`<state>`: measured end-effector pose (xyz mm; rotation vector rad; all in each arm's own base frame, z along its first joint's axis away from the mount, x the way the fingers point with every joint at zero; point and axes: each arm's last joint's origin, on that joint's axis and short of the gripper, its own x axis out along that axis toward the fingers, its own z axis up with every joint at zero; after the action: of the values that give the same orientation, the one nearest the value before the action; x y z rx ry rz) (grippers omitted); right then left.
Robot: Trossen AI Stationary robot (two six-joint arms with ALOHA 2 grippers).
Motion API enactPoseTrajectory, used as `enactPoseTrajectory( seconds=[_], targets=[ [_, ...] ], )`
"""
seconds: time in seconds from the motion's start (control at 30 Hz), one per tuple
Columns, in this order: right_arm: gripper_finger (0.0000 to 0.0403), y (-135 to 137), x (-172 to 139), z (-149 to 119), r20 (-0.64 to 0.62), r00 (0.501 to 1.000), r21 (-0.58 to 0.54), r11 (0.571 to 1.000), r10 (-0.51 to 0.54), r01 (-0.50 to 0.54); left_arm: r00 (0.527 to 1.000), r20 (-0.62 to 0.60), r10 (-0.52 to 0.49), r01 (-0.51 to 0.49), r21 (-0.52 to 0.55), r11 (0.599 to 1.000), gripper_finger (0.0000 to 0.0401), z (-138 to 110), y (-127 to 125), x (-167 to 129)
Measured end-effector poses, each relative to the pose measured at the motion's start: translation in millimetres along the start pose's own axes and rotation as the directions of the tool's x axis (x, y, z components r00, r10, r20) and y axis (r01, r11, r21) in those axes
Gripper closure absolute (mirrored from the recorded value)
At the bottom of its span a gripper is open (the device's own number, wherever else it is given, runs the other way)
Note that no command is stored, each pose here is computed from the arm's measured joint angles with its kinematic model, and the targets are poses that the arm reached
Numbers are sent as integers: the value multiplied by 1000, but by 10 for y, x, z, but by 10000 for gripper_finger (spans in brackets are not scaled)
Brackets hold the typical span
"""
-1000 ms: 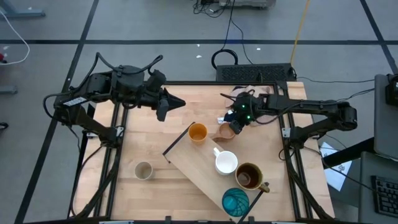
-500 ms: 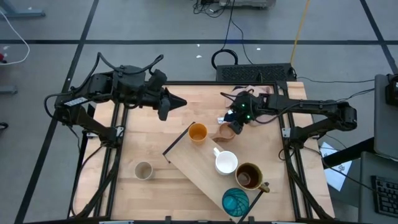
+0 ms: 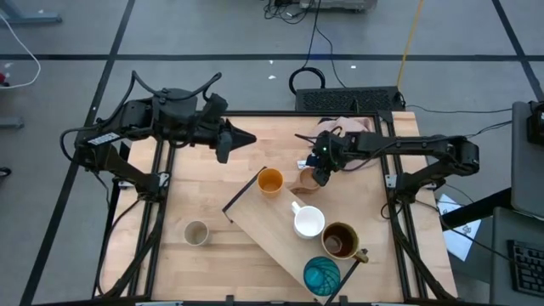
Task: Stack small to large cups/mugs on shelf
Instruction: Put the brown wooden mug on the shelf
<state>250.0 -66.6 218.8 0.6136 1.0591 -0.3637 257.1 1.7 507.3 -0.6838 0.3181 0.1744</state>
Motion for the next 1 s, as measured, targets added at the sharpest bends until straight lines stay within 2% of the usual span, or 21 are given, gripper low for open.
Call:
enactPoseTrajectory(
  seconds=[0.67, 0.8, 1.0],
  targets=[
    [192, -129, 219, -163, -15, 1000, 3, 1000, -13, 13, 1000, 14, -12, 11, 24, 1000, 364, 13, -11, 0],
    [226, -122, 219, -147, 2, 1000, 1, 1000, -5, 5, 1000, 14, -11, 11, 24, 1000, 364, 13, -11, 0],
    [309, -119, 219, -139, 10, 1000, -2, 1000, -2, 2, 1000, 14, -12, 11, 18, 1000, 364, 13, -11, 0]
  ],
)
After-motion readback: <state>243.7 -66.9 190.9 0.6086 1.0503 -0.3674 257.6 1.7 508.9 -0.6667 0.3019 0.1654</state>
